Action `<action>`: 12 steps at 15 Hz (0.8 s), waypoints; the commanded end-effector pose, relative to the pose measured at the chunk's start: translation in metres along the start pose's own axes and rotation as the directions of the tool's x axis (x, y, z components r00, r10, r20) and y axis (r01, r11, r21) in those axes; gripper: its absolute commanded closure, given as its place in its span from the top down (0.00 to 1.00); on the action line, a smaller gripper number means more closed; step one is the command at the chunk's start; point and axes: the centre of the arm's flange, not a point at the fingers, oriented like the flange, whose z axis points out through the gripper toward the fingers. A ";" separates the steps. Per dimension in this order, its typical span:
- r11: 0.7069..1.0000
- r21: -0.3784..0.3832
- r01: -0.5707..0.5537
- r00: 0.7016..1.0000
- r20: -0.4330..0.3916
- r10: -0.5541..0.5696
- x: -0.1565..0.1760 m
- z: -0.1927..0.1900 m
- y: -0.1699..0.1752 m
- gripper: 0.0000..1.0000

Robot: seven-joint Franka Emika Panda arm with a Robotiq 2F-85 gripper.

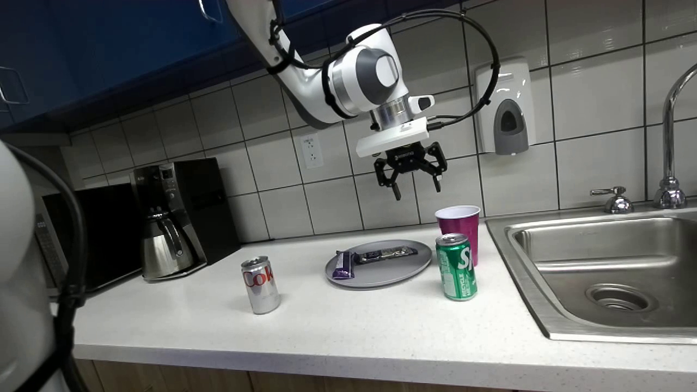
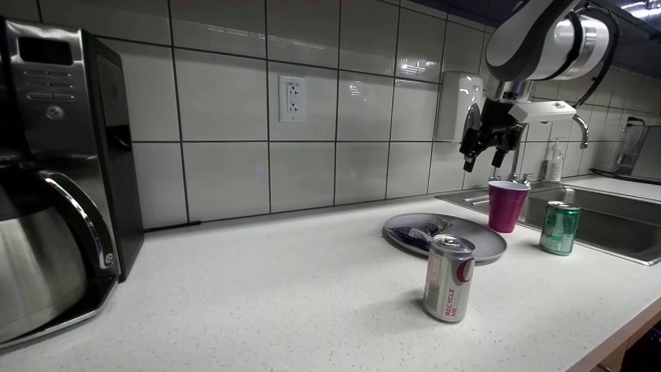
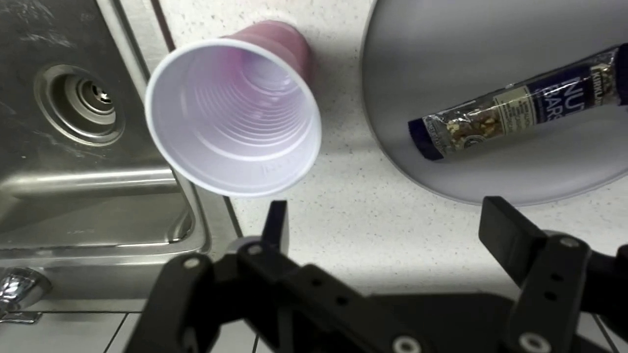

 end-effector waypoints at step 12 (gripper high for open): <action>0.922 -0.022 -0.387 0.916 0.106 0.387 0.012 0.005 -0.101 1.00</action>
